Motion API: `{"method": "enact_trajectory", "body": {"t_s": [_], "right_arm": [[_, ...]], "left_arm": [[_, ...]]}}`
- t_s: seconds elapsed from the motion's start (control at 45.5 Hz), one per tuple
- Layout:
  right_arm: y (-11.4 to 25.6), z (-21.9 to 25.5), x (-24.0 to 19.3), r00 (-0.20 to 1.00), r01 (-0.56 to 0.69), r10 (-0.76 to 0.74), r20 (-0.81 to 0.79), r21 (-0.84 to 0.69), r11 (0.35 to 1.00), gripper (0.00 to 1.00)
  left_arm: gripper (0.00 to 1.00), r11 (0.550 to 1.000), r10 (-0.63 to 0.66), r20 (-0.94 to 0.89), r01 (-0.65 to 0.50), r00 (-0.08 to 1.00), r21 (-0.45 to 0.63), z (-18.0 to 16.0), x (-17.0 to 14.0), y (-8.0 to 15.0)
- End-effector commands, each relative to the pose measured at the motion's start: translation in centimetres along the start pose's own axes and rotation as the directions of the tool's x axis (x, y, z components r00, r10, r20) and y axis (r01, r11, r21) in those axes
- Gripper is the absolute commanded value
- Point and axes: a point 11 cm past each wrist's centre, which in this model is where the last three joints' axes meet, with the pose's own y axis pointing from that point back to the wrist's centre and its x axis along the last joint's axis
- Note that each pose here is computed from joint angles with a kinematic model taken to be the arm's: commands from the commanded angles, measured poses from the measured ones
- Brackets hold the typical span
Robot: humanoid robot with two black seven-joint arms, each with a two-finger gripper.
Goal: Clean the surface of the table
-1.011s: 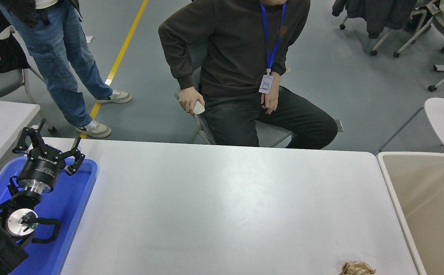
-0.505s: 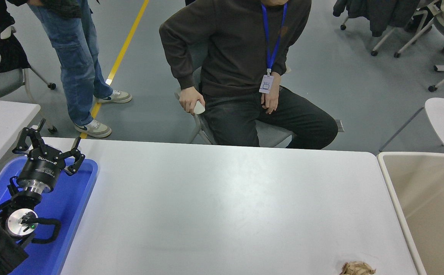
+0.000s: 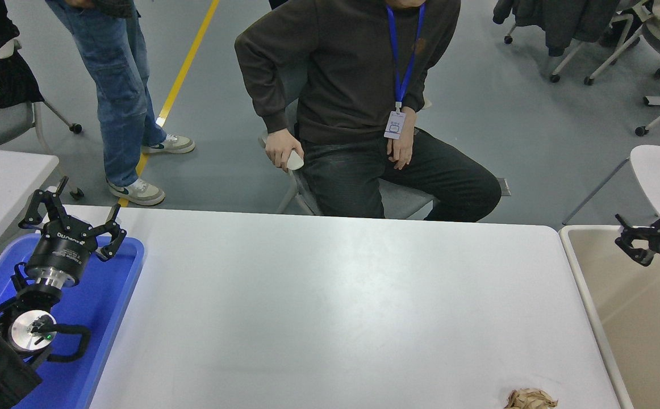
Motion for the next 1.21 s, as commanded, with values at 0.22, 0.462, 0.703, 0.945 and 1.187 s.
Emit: {"method": "enact_trajectory", "body": {"t_s": [0.22, 0.462, 0.703, 0.945, 1.187], "right_arm": [[-1.4, 5.9, -9.5, 0.996, 0.065, -0.064, -0.055, 0.033, 0.997, 0.99], [-0.9, 7.1, -9.9, 0.997, 0.062, -0.058, -0.042, 0.109, 0.992, 0.99], [-0.6, 7.6, -9.6, 0.995, 0.043, -0.03, -0.097, 0.141, 0.989, 0.99], [-0.5, 8.9, -10.0, 0.995, 0.046, -0.033, -0.097, 0.129, 0.991, 0.99], [-0.5, 9.1, -10.2, 0.994, 0.056, -0.044, -0.1, 0.121, 0.991, 0.99]], "left_arm": [[1.0, 1.0, 0.0, 0.0, 0.0, 1.0, 0.0, 0.0, 0.0, 0.0], [1.0, 1.0, -0.001, 0.001, 0.001, 1.0, 0.001, 0.0, 0.0, 0.0], [1.0, 1.0, 0.0, 0.0, 0.0, 1.0, 0.0, 0.0, 0.0, 0.0], [1.0, 1.0, 0.0, 0.0, 0.0, 1.0, 0.0, 0.0, 0.0, 0.0], [1.0, 1.0, 0.0, 0.0, 0.0, 1.0, 0.0, 0.0, 0.0, 0.0]]}}
